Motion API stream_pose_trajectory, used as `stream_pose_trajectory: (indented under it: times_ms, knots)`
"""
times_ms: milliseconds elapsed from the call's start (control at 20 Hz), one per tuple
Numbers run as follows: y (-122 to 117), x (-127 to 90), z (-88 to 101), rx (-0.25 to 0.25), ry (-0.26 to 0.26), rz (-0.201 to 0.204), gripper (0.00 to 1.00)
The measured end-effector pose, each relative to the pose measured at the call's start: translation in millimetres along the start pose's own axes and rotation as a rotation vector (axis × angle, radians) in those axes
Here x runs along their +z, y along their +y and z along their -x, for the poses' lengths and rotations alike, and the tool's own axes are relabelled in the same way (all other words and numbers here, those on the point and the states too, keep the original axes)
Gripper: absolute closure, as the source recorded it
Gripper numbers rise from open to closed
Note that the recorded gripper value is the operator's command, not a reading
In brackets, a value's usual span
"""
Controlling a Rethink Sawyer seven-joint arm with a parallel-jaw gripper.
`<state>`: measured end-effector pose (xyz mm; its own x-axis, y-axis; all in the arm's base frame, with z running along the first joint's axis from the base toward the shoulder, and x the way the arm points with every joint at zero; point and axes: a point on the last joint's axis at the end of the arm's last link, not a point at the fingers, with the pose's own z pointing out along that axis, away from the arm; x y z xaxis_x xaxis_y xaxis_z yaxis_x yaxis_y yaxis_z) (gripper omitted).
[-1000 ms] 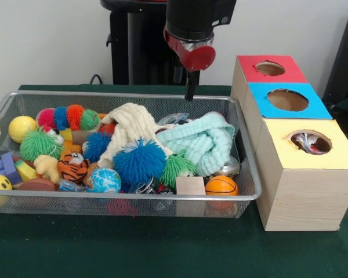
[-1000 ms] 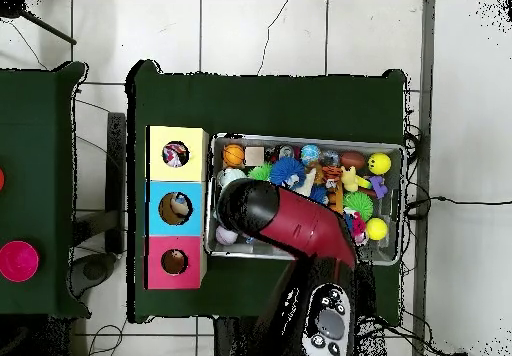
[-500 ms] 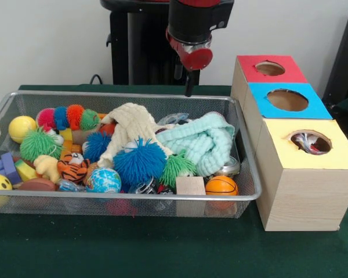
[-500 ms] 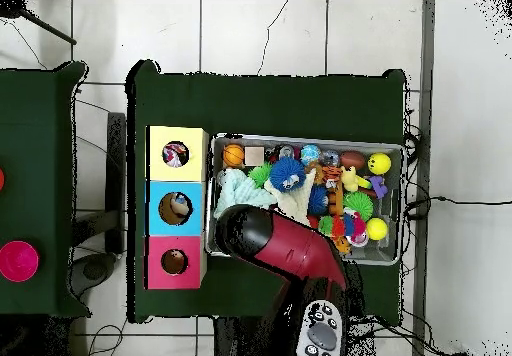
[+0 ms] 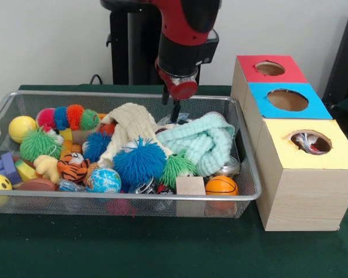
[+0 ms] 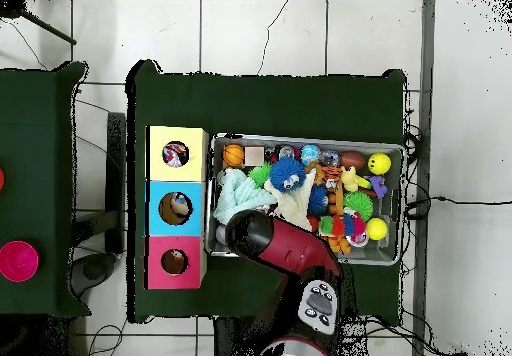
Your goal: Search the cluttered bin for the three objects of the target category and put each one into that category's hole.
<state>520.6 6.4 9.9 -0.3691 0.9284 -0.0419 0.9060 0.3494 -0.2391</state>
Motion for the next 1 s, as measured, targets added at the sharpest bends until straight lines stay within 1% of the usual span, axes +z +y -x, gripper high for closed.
stream_pose_trajectory:
  times_ms: [50,100,300,450,700,900,1000]
  knots:
    - [0,6,-1.7,-0.004,0.005,-0.012,0.0]
    - [2,8,-2.2,-0.007,0.007,-0.015,0.0]
    - [11,10,-0.4,-0.015,0.007,-0.011,0.0]
    - [13,9,-1.8,-0.018,0.012,-0.013,0.0]
    - [15,4,-11.6,-0.034,0.022,-0.023,0.0]
    - [16,-1,-23.7,-0.053,0.034,-0.036,0.0]
    - [16,1,-24.6,-0.055,0.036,-0.038,0.0]
